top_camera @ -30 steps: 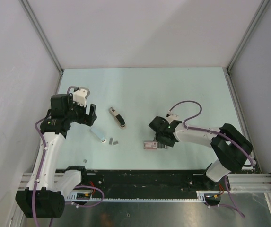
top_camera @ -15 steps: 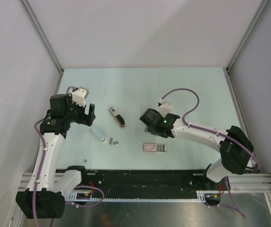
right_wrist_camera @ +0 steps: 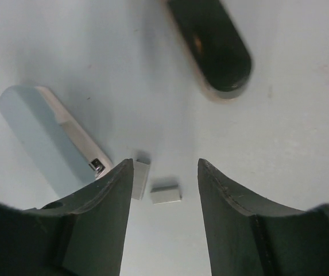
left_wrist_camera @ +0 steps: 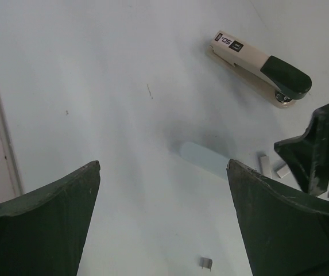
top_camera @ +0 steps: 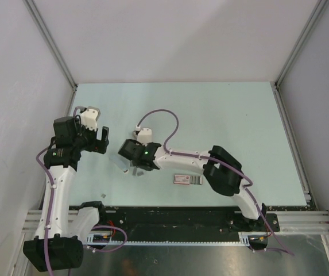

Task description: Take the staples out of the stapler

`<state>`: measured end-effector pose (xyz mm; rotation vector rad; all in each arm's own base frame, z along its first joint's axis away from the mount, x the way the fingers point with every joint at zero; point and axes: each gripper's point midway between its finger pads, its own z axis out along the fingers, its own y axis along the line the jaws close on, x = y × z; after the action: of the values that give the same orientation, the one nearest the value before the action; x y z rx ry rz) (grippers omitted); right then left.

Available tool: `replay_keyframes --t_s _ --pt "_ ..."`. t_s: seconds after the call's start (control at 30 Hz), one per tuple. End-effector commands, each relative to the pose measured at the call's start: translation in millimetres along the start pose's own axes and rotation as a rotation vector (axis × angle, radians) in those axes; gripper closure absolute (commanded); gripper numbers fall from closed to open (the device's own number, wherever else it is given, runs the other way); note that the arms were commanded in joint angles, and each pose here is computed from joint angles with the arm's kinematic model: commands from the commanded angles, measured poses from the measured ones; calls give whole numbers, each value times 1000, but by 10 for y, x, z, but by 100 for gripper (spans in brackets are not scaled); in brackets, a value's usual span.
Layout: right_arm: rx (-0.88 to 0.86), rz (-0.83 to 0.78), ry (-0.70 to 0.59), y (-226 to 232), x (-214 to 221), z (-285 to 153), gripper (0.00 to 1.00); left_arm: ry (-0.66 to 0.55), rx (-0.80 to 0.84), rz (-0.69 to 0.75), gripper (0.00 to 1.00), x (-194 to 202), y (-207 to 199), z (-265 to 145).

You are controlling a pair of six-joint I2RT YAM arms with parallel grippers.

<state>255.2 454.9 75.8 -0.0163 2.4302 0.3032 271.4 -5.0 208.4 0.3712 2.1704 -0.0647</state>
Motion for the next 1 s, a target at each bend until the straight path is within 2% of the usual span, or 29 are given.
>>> replay_keyframes --t_s 0.0,0.33,0.97 --pt "-4 -40 -21 163 -34 10 48 -25 -18 36 4 -38 46 -58" --pt "-35 -45 38 289 208 207 54 -24 -17 27 5 -41 53 -55" --pt "-19 -82 125 392 499 319 52 -24 -9 44 5 -55 55 -46"
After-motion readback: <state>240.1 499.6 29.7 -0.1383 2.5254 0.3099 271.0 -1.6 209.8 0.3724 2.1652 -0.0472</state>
